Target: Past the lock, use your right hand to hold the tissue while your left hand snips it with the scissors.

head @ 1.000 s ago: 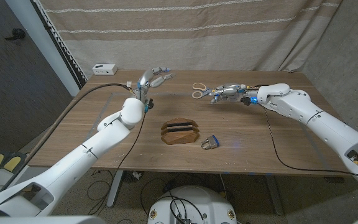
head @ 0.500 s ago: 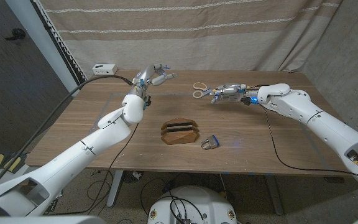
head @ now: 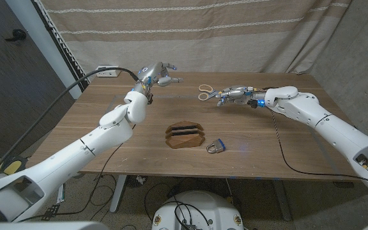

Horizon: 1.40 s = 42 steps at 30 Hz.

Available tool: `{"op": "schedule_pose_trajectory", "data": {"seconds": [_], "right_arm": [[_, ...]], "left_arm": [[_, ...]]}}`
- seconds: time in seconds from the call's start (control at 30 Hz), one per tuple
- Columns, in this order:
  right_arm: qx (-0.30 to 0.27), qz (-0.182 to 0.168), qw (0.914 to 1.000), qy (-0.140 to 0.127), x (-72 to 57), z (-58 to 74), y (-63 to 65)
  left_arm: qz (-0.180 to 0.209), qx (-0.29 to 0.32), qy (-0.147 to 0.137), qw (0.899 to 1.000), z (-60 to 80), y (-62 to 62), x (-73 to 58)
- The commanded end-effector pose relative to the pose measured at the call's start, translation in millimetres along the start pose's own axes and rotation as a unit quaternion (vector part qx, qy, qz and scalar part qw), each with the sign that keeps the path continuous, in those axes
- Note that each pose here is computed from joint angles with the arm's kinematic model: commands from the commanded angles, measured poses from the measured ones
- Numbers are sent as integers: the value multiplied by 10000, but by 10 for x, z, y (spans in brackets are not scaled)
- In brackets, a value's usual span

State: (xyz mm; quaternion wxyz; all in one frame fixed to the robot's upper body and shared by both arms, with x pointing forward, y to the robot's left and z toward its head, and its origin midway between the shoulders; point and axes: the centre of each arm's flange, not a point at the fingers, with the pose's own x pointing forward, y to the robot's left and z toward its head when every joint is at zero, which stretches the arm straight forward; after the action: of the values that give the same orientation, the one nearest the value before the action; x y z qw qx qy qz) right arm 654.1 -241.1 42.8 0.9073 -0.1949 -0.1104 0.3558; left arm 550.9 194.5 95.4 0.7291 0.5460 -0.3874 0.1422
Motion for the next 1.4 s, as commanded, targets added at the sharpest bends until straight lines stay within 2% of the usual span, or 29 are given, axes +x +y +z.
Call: {"op": "schedule_pose_trajectory", "data": {"seconds": [0.03,0.2,0.63,0.77,0.93,1.4], "right_arm": [[39,1,10000,-31,21,6,-11],[105,33,9999,-63,31,3,-8],[193,94,9997,-98,56,1,-2],[220,83,9997,-108,62,-2,-8],[245,25,9996,-152,55,-2,-23],[295,-12,9995,-150,34,-41,-43]], "left_arm": [[176,753,-565,9954,183,210,170],[207,1140,-779,9902,246,301,274],[20,2046,-1137,9722,464,441,323],[266,2370,-1307,9623,511,435,300],[370,2567,-1400,9556,526,398,291],[330,3042,-1551,9393,613,384,329]]}}
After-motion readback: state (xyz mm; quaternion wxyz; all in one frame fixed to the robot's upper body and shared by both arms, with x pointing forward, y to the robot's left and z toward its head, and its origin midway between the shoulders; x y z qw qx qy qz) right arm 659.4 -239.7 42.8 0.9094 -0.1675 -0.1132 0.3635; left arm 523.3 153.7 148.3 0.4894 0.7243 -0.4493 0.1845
